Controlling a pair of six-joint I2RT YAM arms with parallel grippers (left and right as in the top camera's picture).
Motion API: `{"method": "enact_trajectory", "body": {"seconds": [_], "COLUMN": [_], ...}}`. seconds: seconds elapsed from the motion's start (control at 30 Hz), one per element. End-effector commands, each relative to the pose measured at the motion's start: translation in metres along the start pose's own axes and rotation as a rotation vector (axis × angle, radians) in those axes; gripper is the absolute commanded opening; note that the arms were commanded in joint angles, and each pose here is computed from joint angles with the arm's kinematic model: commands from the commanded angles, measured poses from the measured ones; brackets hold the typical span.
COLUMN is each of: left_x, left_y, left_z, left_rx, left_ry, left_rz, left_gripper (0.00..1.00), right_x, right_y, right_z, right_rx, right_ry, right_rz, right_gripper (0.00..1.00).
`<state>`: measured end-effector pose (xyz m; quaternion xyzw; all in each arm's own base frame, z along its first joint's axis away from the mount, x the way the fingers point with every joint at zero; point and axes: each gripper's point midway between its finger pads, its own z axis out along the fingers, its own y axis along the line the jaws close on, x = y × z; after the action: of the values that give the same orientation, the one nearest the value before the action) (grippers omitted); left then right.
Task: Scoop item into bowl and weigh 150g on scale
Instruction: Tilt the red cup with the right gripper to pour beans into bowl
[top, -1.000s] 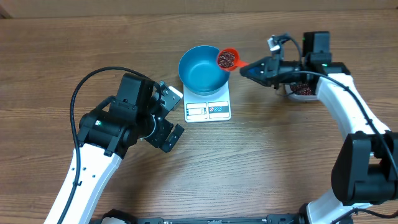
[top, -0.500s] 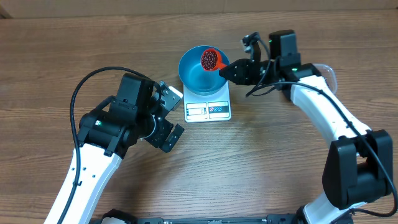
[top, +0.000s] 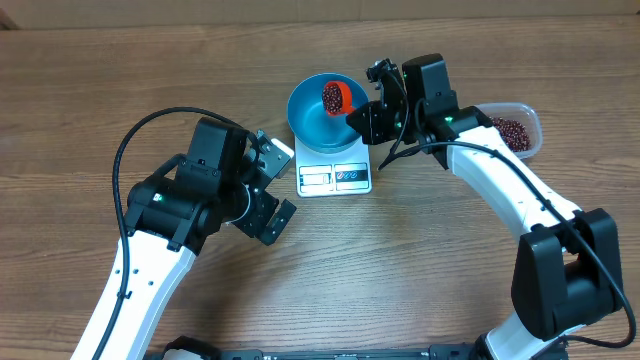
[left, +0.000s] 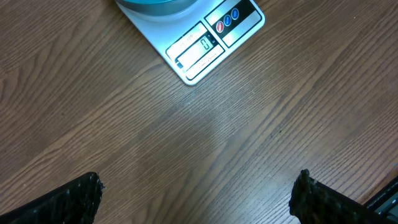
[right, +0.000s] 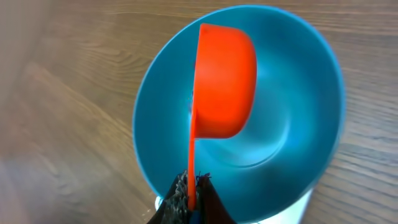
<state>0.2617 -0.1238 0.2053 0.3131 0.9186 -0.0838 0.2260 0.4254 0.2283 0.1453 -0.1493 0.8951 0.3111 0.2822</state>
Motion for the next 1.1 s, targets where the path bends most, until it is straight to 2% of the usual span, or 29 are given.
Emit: {"method": "enact_trajectory", "body": {"seconds": [0.0,0.6,1.07], "left_x": [-0.007,-0.007,-0.007], "left_y": [0.002,0.002,0.002], "left_z": [-0.006,-0.006,-0.006], "left_rx": [-0.007,-0.007,-0.007], "left_ry": [-0.022,-0.022,-0.022], "left_rz": [0.022,0.022,0.022], "left_gripper": [1.0,1.0,1.0], "right_x": [-0.014,-0.015,-0.013], "right_y": [-0.011,-0.018,-0.022], "right_z": [-0.002,-0.003,-0.003], "right_rx": [0.076,0.12,0.143], "right_ry": [-0.043,-0.041,-0.033], "right_rz": [-0.034,-0.167,-0.195], "right_gripper": [0.04,0.04,0.04]}}
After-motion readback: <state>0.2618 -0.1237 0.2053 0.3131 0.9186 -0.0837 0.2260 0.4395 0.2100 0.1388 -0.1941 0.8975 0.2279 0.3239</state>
